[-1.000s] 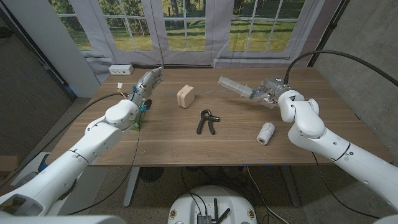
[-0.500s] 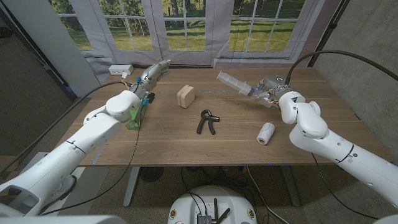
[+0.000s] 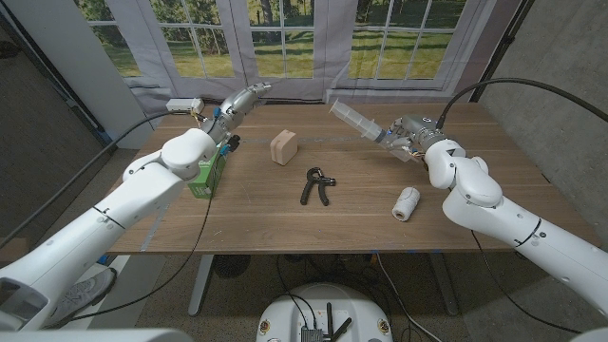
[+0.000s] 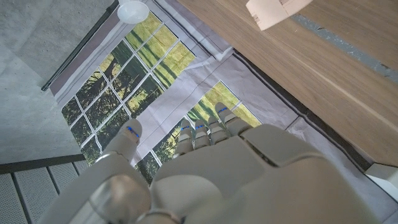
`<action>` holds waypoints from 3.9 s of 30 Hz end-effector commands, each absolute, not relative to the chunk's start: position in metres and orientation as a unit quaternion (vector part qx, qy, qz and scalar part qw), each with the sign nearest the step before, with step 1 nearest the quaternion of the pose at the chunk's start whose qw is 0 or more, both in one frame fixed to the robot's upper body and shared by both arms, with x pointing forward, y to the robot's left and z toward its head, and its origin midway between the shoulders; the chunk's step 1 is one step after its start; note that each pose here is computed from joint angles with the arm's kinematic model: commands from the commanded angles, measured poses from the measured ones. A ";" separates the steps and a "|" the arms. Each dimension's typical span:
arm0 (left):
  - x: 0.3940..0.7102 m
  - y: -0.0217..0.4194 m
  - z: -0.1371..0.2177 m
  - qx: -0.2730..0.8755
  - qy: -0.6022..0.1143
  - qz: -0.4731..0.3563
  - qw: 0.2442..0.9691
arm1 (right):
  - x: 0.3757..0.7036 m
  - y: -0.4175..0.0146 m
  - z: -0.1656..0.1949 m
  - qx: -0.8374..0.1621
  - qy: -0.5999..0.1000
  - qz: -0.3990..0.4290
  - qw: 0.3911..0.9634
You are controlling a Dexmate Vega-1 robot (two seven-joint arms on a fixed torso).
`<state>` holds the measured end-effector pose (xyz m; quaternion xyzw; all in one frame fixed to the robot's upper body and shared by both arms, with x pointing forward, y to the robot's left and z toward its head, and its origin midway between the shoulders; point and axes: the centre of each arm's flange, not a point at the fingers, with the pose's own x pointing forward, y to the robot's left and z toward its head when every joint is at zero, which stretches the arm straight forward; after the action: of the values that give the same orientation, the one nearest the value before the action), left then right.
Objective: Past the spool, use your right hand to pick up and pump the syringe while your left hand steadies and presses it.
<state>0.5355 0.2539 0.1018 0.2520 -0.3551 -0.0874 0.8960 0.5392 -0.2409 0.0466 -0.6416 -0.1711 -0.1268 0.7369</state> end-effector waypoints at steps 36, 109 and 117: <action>0.527 0.193 0.157 0.416 -0.415 -0.126 0.800 | 0.563 -0.227 0.041 -0.569 -0.223 -0.097 0.785; 0.544 0.150 0.145 0.496 -0.377 -0.198 0.757 | 0.554 -0.227 0.041 -0.550 -0.261 -0.080 0.789; 0.544 0.149 0.145 0.501 -0.372 -0.201 0.755 | 0.552 -0.227 0.042 -0.550 -0.266 -0.084 0.788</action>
<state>0.5441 0.1513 0.1468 0.4939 -0.3796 -0.1948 0.7577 0.5557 -0.2276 0.0403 -0.5524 -0.2584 -0.0816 0.7883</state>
